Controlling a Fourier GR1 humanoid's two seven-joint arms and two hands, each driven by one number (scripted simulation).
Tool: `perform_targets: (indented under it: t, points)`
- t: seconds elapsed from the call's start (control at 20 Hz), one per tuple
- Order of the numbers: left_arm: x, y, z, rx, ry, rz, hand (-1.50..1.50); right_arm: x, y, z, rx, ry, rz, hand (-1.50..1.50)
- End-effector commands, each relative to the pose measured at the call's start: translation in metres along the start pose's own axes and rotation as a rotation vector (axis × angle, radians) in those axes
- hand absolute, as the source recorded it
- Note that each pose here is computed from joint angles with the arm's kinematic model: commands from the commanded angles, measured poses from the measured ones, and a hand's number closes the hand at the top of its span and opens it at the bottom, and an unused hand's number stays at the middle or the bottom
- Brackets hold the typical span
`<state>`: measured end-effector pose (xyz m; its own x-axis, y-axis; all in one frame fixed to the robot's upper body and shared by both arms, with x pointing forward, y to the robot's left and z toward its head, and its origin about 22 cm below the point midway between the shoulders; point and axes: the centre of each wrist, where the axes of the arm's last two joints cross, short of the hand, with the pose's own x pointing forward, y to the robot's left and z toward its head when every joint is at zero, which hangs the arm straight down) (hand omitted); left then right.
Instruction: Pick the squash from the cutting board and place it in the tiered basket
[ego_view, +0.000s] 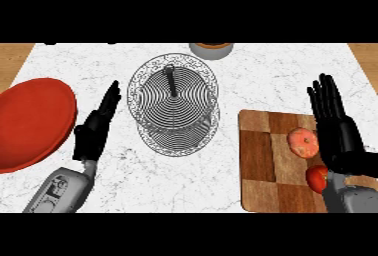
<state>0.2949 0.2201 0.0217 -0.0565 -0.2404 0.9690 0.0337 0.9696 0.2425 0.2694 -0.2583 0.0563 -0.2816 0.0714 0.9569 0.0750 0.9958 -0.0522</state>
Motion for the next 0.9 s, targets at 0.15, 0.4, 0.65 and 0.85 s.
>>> perform_targets:
  t: [0.15, 0.4, 0.65, 0.85]
  points:
    - [-0.005, 0.05, 0.016, 0.022, 0.105, 0.051, 0.0, 0.007, 0.016, -0.005, -0.031, -0.152, 0.099, 1.5]
    - [-0.005, 0.046, 0.015, 0.035, 0.165, 0.119, 0.0, -0.047, -0.038, 0.025, -0.654, 0.205, 0.31, -1.5]
    - [-0.019, 0.055, 0.042, -0.005, 0.207, 0.14, 0.0, -0.049, -0.006, 0.026, -0.697, 0.089, 0.471, -1.5]
    - [-0.001, 0.079, 0.03, 0.022, 0.204, 0.123, 0.0, -0.027, -0.008, 0.03, -0.629, 0.116, 0.664, -1.5]
